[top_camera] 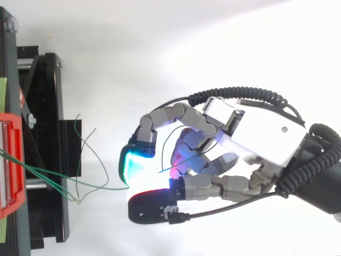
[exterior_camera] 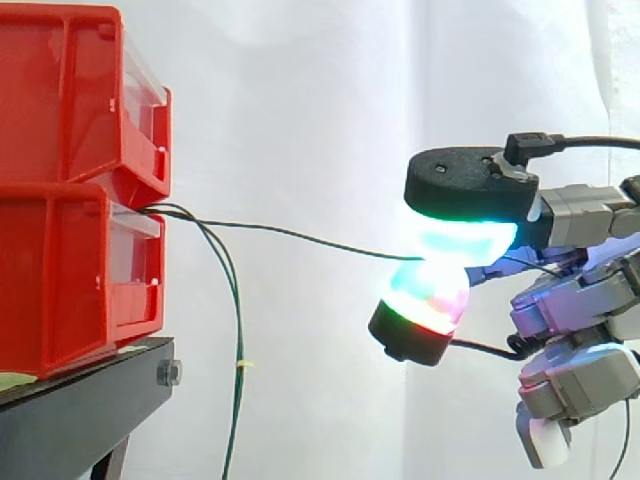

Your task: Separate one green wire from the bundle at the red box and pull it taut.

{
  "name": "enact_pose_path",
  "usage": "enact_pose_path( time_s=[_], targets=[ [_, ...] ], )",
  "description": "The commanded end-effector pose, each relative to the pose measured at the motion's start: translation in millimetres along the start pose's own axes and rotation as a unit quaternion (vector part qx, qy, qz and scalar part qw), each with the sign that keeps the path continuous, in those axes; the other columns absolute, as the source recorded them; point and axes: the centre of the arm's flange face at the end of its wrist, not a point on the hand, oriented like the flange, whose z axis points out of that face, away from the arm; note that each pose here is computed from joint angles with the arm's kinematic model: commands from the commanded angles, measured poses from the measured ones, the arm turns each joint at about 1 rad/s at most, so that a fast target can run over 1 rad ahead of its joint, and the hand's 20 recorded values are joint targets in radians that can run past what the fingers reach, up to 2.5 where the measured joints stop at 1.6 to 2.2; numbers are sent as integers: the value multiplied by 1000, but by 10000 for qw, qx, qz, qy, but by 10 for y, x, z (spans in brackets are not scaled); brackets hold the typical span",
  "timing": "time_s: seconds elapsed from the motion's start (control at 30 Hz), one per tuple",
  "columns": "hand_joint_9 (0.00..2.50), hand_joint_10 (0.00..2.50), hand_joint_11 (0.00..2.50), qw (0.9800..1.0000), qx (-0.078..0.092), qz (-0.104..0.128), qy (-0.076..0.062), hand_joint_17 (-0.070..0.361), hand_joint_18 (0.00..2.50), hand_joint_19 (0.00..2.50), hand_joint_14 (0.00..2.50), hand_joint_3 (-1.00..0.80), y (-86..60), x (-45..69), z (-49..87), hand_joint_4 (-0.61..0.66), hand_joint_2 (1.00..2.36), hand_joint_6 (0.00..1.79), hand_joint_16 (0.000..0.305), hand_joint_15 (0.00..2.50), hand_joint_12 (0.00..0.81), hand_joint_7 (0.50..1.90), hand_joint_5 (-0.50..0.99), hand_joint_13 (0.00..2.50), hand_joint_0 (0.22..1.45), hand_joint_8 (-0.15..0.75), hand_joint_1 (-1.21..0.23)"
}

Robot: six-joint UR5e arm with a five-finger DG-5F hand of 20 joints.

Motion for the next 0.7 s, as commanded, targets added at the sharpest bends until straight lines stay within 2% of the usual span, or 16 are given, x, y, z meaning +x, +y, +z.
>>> enact_pose_path(
  time_s=[0.0,0.67],
  targets=[
    [1358,1565,1393,10000,-2,2,-2,74,835,885,15,-167,4,2,-1,16,1018,936,33,1535,293,1123,-121,1418,591,242,-730],
    [1360,1551,1402,10000,-2,2,-2,74,834,882,15,-166,4,2,-1,14,1018,936,33,1528,294,1123,-121,1416,591,237,-731]
  ],
)
